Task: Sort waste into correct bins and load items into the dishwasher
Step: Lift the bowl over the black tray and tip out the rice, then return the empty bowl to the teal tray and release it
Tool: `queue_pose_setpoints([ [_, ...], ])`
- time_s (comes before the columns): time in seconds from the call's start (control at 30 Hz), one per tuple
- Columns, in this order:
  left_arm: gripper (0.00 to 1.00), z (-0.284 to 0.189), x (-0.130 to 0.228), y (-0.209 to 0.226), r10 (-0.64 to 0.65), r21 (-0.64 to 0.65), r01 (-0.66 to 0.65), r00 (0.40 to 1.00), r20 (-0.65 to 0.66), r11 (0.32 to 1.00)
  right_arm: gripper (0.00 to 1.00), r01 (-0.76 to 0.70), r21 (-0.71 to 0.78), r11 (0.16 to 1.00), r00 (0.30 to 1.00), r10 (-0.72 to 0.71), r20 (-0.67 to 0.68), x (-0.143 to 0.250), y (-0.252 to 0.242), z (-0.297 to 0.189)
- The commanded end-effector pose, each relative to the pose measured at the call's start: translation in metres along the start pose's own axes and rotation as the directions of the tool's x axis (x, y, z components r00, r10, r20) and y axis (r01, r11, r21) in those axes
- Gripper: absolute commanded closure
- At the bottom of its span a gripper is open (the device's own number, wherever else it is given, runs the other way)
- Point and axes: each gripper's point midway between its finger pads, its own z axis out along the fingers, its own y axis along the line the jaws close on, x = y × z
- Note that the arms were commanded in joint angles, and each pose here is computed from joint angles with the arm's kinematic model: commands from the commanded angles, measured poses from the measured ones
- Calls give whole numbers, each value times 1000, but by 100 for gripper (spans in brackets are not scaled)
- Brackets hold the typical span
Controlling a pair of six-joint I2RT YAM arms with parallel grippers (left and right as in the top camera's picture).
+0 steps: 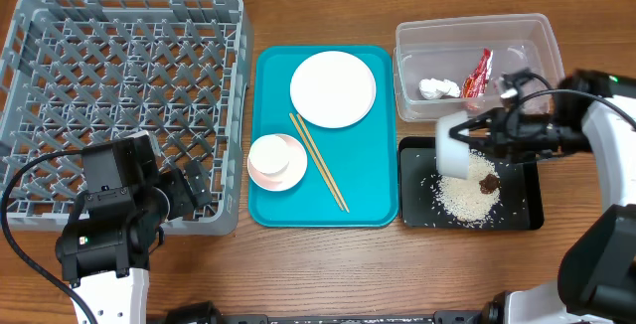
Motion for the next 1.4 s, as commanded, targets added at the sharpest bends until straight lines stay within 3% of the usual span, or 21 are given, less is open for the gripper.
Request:
queue_pose_setpoints([
  [0.0,0,-6,-7,-1,-10,4,10,1000,25,1000,96,165,63,984,984,-161,-73,7,6,13],
  [0.2,0,-6,-7,-1,-10,3,10,1000,25,1000,96,256,107,961,956,-236,-174,15,4,38],
  [0.3,0,-6,-7,-1,-10,3,10,1000,25,1000,96,147,339,929,977,-82,-198,13,-29,40],
  [0.4,0,-6,-8,-1,-10,4,9,1000,27,1000,96,75,623,779,986,34,-162,8,-68,30],
  [0.47,0,-5,-8,-1,-10,4,10,1000,26,1000,96,-24,784,620,993,105,-53,2,-89,17],
  [0.57,0,-5,-8,-1,-10,3,10,1000,21,1000,96,-136,873,468,987,136,81,-2,-99,6],
  [0.6,0,-5,-7,-1,-10,2,10,1000,20,1000,96,-134,864,485,988,135,77,-2,-96,12],
  [0.67,0,-5,-7,-1,-10,2,10,1000,20,1000,96,-42,786,617,995,97,-23,-1,-80,37],
  [0.7,0,-5,-7,-1,-10,2,10,1000,21,1000,96,55,694,718,992,39,-118,2,-64,55],
  [0.77,0,-5,-8,-1,-9,3,9,1000,24,1000,96,178,511,841,973,-72,-220,9,-36,78],
  [0.83,0,-5,-9,-1,-9,4,9,1000,26,1000,96,106,558,823,988,-22,-156,1,-41,76],
  [0.93,0,-5,-9,-1,-9,4,9,1000,26,1000,96,-37,729,683,998,69,-13,-9,-68,53],
  [1.0,0,-5,-9,-1,-9,4,9,1000,26,1000,96,-36,729,683,997,70,-16,-9,-68,54],
  [1.17,0,-5,-10,-1,-9,5,9,999,31,1000,96,0,724,690,998,46,-43,-8,-60,61],
  [1.37,0,-5,-11,-1,-9,5,9,999,34,1000,96,193,706,682,981,-131,-142,-13,-33,94],
])
